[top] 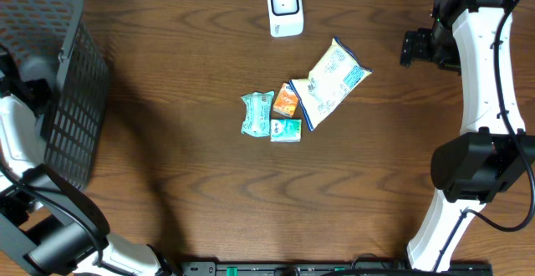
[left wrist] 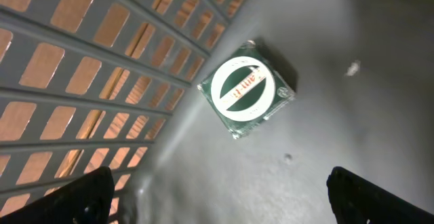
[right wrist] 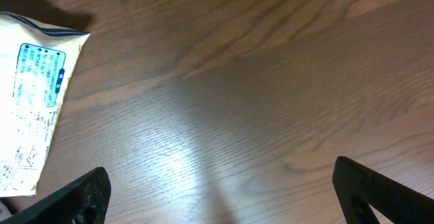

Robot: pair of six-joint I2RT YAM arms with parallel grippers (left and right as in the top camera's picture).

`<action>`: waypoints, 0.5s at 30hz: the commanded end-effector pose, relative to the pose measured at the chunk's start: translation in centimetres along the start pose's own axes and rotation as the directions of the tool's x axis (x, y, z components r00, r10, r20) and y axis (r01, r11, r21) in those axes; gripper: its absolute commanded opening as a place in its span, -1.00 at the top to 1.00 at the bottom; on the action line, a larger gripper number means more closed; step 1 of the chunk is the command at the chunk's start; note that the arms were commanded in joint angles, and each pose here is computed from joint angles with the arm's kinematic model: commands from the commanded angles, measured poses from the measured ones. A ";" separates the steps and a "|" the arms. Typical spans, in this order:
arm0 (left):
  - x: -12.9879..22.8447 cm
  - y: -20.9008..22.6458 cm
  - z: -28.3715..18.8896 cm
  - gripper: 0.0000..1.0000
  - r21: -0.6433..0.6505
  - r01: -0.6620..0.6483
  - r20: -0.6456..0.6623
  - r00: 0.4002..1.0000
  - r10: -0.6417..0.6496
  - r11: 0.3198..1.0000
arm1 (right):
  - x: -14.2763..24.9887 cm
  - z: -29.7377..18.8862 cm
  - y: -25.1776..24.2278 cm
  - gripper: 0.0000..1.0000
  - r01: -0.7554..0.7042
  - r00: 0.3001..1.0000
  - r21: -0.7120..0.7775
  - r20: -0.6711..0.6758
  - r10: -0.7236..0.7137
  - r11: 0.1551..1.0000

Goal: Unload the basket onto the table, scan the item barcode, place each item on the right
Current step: 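Lower the left gripper onto the green Zam-Buk tin and grasp it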

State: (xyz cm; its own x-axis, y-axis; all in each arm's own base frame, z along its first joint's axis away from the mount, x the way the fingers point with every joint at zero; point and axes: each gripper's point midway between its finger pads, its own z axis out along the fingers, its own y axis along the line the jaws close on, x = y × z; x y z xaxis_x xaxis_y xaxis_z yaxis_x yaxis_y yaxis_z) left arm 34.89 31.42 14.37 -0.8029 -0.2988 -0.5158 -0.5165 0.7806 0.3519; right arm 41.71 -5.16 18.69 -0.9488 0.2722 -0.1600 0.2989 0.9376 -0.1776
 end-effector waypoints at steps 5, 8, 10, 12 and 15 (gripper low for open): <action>-0.9 -0.5 1.8 -0.96 0.034 0.173 0.034 0.984 -0.174 0.984 | -0.4 -1.1 -0.5 -0.98 -0.025 0.999 0.003 0.035 0.025 1.000; -2.1 -2.0 1.8 -0.95 0.139 0.245 0.065 0.965 -0.256 0.959 | -0.4 -1.1 -0.5 -0.98 -0.026 0.999 0.003 0.035 0.026 1.000; -2.9 -2.3 1.7 -0.96 0.175 0.314 0.082 0.940 -0.332 0.933 | -0.4 -1.1 -0.5 -0.99 -0.025 0.999 0.003 0.035 0.025 1.000; -3.5 -2.2 1.8 -0.96 0.183 0.394 0.089 0.906 -0.414 0.901 | -0.4 -1.1 -0.5 -0.98 -0.025 0.999 0.003 0.035 0.025 1.000; -3.7 -2.0 2.0 -0.96 0.190 0.464 0.084 0.870 -0.485 0.865 | -0.4 -1.1 -0.5 -0.99 -0.025 0.999 0.003 0.035 0.025 1.000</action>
State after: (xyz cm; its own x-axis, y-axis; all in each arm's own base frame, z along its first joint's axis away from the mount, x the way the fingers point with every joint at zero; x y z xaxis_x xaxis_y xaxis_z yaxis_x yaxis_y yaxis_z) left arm 39.10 32.18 14.91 -0.5213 -0.4877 -0.7003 -0.7083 0.7050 0.0363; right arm 41.70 -5.16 18.69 -0.9489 0.2722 -0.1597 0.2989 0.9376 -0.1777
